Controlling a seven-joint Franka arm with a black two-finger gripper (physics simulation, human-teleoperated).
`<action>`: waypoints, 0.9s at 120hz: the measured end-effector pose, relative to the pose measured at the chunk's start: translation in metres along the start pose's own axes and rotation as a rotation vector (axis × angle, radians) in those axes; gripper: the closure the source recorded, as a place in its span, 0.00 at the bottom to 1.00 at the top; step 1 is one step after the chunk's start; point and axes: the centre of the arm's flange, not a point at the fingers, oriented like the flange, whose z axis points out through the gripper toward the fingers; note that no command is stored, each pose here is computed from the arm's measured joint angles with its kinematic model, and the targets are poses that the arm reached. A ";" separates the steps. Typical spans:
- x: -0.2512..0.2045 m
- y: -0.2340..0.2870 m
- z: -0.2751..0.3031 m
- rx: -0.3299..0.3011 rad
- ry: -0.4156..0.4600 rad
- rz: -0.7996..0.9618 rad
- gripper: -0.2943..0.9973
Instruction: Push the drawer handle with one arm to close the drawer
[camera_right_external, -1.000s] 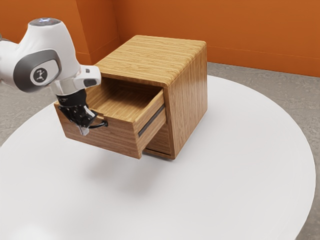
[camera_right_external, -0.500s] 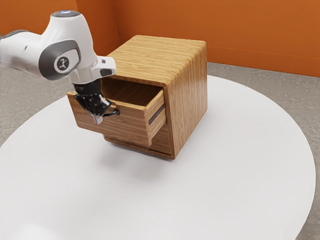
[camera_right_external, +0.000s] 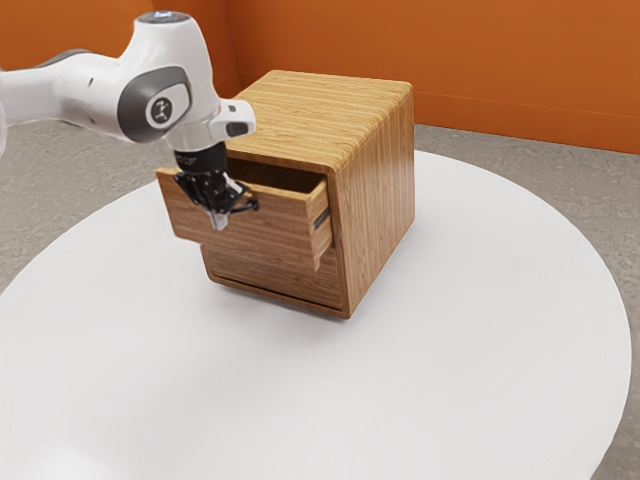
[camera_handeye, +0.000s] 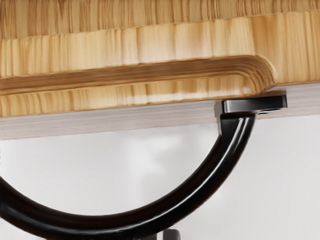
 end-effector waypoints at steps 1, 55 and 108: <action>0.001 0.000 0.000 0.000 0.000 0.000 0.83; 0.036 -0.015 0.006 0.015 0.010 -0.003 0.84; 0.068 -0.013 -0.002 0.026 0.057 0.038 0.82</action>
